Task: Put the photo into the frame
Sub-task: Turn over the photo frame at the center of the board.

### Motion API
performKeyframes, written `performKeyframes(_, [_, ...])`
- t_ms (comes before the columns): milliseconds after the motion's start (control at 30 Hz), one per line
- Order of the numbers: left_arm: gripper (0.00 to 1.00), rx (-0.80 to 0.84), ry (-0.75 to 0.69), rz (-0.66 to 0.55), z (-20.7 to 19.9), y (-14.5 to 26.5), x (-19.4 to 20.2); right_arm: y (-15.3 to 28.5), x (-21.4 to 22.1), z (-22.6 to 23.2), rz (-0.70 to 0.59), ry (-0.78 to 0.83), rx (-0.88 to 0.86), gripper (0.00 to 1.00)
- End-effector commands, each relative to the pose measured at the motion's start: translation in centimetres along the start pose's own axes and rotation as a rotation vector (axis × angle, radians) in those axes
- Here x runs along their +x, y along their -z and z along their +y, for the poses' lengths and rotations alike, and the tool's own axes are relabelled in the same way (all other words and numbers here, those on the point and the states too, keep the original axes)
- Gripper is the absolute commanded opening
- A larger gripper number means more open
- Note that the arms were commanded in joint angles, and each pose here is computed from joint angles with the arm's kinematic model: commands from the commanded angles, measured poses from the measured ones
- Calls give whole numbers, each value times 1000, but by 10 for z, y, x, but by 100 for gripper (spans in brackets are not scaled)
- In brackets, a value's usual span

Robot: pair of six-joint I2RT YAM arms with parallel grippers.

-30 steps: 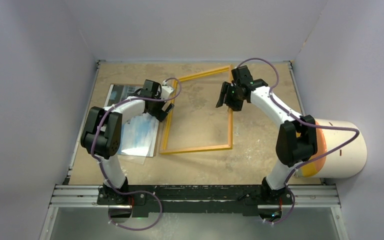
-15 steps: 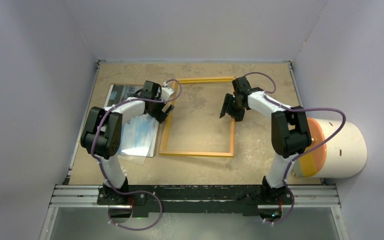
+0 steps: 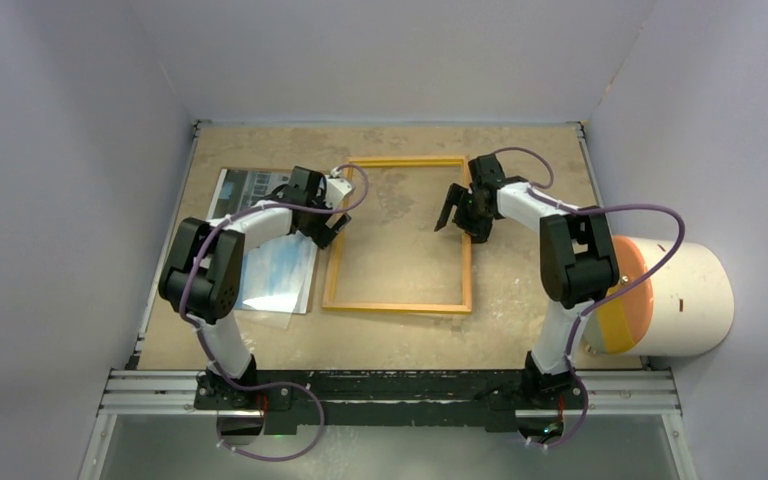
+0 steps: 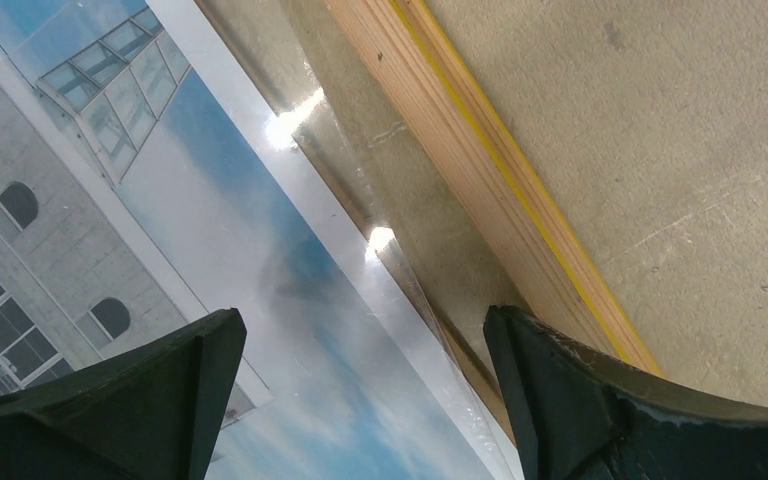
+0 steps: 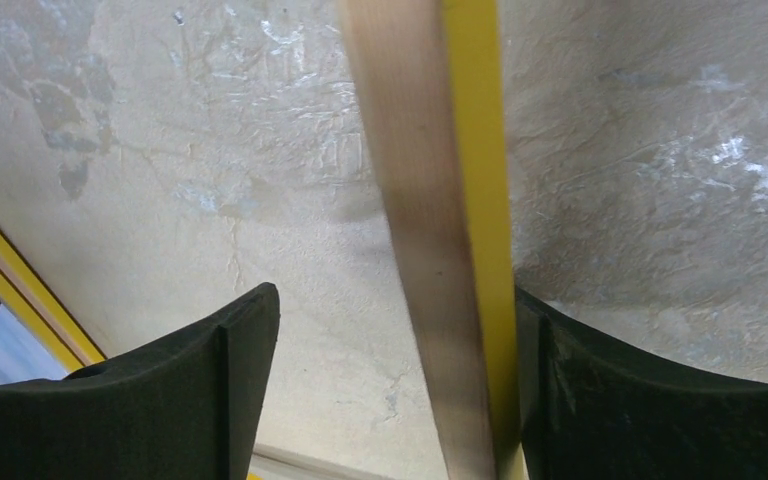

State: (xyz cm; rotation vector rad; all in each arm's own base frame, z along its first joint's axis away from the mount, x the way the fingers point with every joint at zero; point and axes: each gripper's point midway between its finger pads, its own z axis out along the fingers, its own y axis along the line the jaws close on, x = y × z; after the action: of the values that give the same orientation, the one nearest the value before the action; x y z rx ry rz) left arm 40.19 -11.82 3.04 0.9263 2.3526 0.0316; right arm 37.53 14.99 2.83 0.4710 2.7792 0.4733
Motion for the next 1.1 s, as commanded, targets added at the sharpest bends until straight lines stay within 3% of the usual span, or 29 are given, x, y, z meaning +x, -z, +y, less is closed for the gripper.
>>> performKeyframes(0, [100,-1,-59,43,-10,0,13,-11,10,-29,18,7,133,84])
performKeyframes(300, [100,-4,-75,40,-16,0,7,3,-2,-58,-49,12,310,97])
performKeyframes(500, [100,9,-84,37,-21,2,4,10,-6,-63,-78,15,347,97])
performKeyframes(700, [100,30,-100,15,-35,5,-8,42,-30,-55,-211,-12,352,96])
performKeyframes(900, [100,45,-76,-16,-31,15,-33,68,-43,-9,-282,24,194,95])
performKeyframes(1067, [100,33,5,-64,15,40,-59,80,-31,76,-314,141,16,95])
